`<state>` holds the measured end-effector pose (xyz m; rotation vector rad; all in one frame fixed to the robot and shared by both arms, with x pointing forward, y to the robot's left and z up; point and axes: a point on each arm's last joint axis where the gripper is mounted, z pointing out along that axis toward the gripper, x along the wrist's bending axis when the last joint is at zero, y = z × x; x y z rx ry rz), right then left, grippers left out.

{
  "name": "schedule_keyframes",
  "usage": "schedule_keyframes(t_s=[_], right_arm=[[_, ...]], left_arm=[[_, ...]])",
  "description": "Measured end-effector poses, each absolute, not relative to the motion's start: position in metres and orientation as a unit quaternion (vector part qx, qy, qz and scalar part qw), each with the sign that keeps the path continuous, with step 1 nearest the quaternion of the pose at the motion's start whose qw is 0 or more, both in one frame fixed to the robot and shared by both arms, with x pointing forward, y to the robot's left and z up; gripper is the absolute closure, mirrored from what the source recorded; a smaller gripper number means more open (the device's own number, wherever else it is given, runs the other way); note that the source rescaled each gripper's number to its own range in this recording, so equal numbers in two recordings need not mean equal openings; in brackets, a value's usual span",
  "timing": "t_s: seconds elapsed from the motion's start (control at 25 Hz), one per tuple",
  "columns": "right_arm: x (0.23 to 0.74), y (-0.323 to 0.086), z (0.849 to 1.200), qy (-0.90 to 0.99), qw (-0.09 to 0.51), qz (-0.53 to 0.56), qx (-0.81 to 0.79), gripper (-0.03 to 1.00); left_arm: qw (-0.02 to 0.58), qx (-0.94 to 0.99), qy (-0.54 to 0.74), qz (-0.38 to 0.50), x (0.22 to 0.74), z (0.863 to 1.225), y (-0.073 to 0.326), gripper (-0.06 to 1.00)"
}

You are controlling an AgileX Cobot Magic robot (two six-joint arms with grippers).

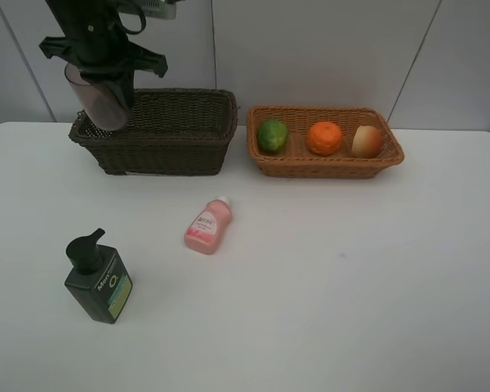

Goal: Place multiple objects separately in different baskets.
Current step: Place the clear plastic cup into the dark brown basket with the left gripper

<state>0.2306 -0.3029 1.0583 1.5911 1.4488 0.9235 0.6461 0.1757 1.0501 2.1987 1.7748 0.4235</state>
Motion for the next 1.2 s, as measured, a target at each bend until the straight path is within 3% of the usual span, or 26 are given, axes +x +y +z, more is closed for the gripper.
schedule_keyframes(t_s=[0.16,0.76,1.04,1.12,1.2], right_arm=[[0.231,-0.303,1.058,0.570,0.389,0.363,0.626,0.13],[0.231,-0.303,1.058,0.570,0.389,0.363,0.626,0.13],[0.231,-0.303,1.058,0.570,0.389,0.363,0.626,0.13],[0.231,-0.303,1.058,0.570,0.389,0.363,0.626,0.13],[0.231,-0.303,1.058,0.570,0.389,0.363,0.626,0.13]], left_arm=[[0.174,0.741,0.624,0.176,0.672,1.060,0.185,0.94],[0.173,0.729,0.635,0.189,0.731,0.957,0.203,0.94],[0.157,0.732,0.640,0.177,0.735,0.934,0.206,0.94],[0.156,0.731,0.640,0.177,0.735,0.934,0.207,0.90],[0.156,0.731,0.640,0.176,0.735,0.934,0.207,0.75]])
